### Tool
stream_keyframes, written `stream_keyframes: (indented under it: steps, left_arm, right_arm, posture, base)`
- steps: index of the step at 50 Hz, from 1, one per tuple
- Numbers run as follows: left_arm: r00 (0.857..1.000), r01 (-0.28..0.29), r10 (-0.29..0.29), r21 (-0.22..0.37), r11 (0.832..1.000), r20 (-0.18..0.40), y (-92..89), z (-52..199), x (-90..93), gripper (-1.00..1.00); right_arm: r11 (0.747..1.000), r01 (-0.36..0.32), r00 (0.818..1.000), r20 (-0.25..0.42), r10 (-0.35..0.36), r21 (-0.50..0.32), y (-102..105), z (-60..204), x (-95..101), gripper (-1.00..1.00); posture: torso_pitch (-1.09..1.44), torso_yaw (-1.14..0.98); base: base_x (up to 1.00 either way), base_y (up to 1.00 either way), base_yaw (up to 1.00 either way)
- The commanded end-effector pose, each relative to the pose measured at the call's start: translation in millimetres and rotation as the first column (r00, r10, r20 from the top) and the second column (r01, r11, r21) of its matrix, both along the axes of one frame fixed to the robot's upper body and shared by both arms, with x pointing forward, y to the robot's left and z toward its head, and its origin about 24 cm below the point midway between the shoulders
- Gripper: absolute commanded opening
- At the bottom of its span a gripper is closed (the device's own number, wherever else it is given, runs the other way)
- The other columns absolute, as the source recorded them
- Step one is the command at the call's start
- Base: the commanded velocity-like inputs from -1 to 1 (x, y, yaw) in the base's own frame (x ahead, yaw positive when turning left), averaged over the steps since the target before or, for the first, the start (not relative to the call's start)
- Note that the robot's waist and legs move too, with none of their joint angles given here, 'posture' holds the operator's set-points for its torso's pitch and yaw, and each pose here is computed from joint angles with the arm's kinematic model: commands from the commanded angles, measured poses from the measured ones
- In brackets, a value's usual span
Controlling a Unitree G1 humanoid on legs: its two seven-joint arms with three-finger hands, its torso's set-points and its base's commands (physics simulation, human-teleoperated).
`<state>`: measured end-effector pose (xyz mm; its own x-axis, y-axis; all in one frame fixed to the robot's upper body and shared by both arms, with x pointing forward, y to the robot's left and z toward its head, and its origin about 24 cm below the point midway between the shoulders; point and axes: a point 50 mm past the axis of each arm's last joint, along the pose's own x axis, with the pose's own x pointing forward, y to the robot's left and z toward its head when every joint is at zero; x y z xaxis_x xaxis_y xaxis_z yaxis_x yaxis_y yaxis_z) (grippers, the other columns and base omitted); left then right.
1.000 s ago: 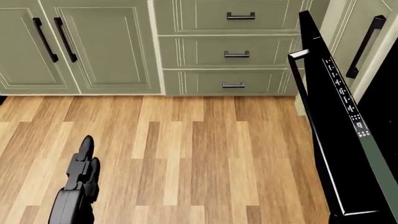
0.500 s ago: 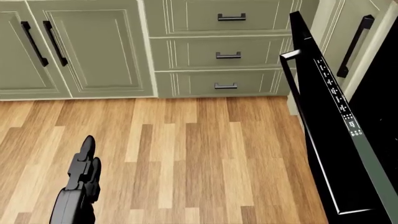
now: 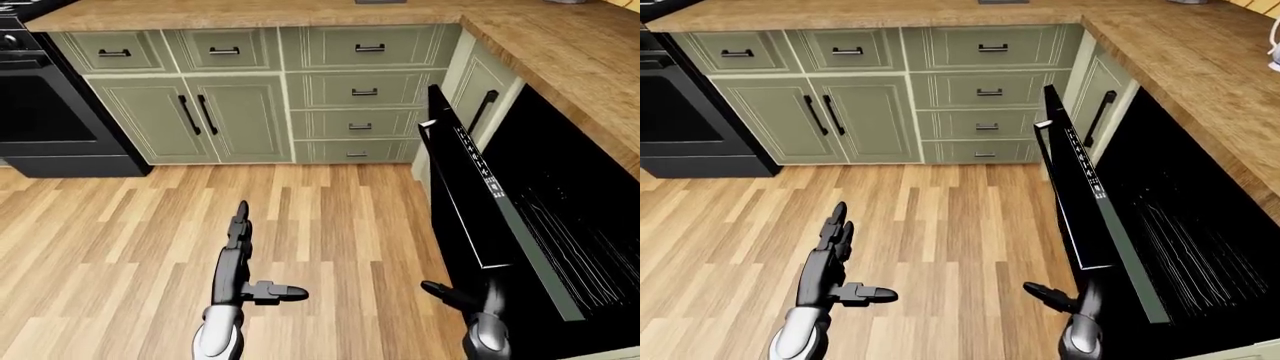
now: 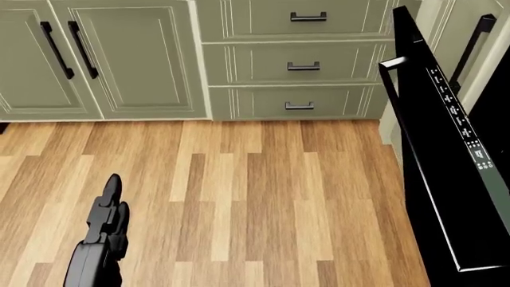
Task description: Close the dishwasher door
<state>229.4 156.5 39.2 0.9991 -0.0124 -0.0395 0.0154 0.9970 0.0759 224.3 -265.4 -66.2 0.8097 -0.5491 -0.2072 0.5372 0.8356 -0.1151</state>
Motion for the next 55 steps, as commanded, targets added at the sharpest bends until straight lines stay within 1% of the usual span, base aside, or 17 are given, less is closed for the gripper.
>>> stream_keyframes:
  steps: [1, 2, 3, 10, 13, 15, 21, 22, 23, 27, 37, 43, 47, 50, 55]
  left_arm:
    - [0.996, 0.005, -0.005, 0.002, 1.000, 0.085, -0.9, 15.6, 3.0, 1.00]
    - [0.996, 0.005, -0.005, 0.002, 1.000, 0.086, -0.9, 15.8, 2.9, 1.00]
    - [0.996, 0.005, -0.005, 0.002, 1.000, 0.086, -0.8, 15.9, 2.8, 1.00]
    - [0.996, 0.005, -0.005, 0.002, 1.000, 0.086, -0.8, 16.0, 2.9, 1.00]
    - [0.996, 0.006, -0.007, 0.004, 1.000, 0.085, -1.4, 15.4, 2.9, 1.00]
    - [0.996, 0.006, -0.006, 0.003, 1.000, 0.085, -1.4, 15.4, 3.1, 1.00]
    - [0.996, 0.007, -0.007, 0.004, 1.000, 0.084, -1.7, 14.8, 3.5, 1.00]
    - [0.996, 0.007, -0.007, 0.004, 1.000, 0.084, -1.7, 14.7, 3.6, 1.00]
    - [0.996, 0.007, -0.008, 0.004, 1.000, 0.084, -1.8, 14.7, 3.7, 1.00]
    - [0.996, 0.008, -0.008, 0.004, 1.000, 0.084, -2.1, 14.5, 3.8, 1.00]
    - [0.996, 0.006, -0.007, 0.004, 1.000, 0.085, -1.3, 14.9, 3.9, 1.00]
    - [0.996, 0.005, -0.006, 0.004, 1.000, 0.085, -1.3, 14.7, 4.1, 1.00]
    - [0.996, 0.005, -0.006, 0.005, 1.000, 0.084, -1.4, 14.7, 4.1, 1.00]
    - [0.996, 0.005, -0.005, 0.004, 1.000, 0.084, -0.9, 15.0, 3.6, 1.00]
    - [0.996, 0.003, -0.004, 0.004, 1.000, 0.085, -0.4, 15.3, 3.7, 1.00]
  right_arm:
    - [0.994, 0.091, 0.970, 0.232, -0.076, -0.054, -19.1, 37.3, 17.6, 1.00]
    - [0.991, 0.119, 0.971, 0.217, -0.103, -0.059, -21.0, 36.9, 17.6, 1.00]
    - [0.993, 0.108, 0.969, 0.227, -0.093, -0.051, -20.7, 37.5, 17.8, 1.00]
    - [0.989, 0.142, 0.965, 0.229, -0.128, -0.046, -26.4, 40.7, 17.9, 1.00]
    - [0.987, 0.156, 0.961, 0.239, -0.142, -0.044, -30.8, 45.0, 18.1, 1.00]
    - [0.982, 0.185, 0.956, 0.238, -0.169, -0.046, -34.2, 46.8, 18.1, 1.00]
    - [0.973, 0.229, 0.944, 0.253, -0.213, -0.034, -40.9, 52.5, 17.7, 1.00]
    - [0.967, 0.249, 0.939, 0.256, -0.229, -0.047, -43.0, 54.0, 17.1, 1.00]
    - [0.965, 0.256, 0.938, 0.253, -0.235, -0.055, -43.9, 54.5, 16.9, 1.00]
    - [0.965, 0.259, 0.934, 0.266, -0.238, -0.047, -48.1, 58.6, 15.9, 1.00]
    - [0.960, 0.278, 0.928, 0.273, -0.255, -0.047, -62.7, 71.5, 15.1, 1.00]
    - [0.950, 0.309, 0.920, 0.266, -0.287, -0.047, -72.1, 72.1, 12.0, 1.00]
    - [0.945, 0.323, 0.916, 0.268, -0.299, -0.049, -74.6, 76.5, 9.8, 1.00]
    - [0.940, 0.336, 0.912, 0.268, -0.309, -0.058, -78.6, 82.6, 9.7, 1.00]
    - [0.934, 0.352, 0.909, 0.260, -0.326, -0.057, -86.2, 82.6, 10.8, 1.00]
  posture:
    - [0.00, 0.00]
    - [0.00, 0.00]
    - [0.00, 0.00]
    - [0.00, 0.00]
    - [0.00, 0.00]
    - [0.00, 0.00]
    - [0.00, 0.00]
    - [0.00, 0.00]
    - [0.00, 0.00]
    - [0.00, 0.00]
    - [0.00, 0.00]
    - [0.00, 0.00]
    - [0.00, 0.00]
    - [0.00, 0.00]
    - [0.00, 0.00]
  base:
    - [0.00, 0.00, 0.00]
    - [0.00, 0.00, 0.00]
    - [0.00, 0.00, 0.00]
    - [0.00, 0.00, 0.00]
    - [0.00, 0.00, 0.00]
    - [0.00, 0.00, 0.00]
    - [0.00, 0.00, 0.00]
    - [0.00, 0.00, 0.00]
    - [0.00, 0.00, 0.00]
    - [0.00, 0.00, 0.00]
    - [0.00, 0.00, 0.00]
    - [0.00, 0.00, 0.00]
    - [0.00, 0.00, 0.00]
    - [0.00, 0.00, 0.00]
    - [0.00, 0.00, 0.00]
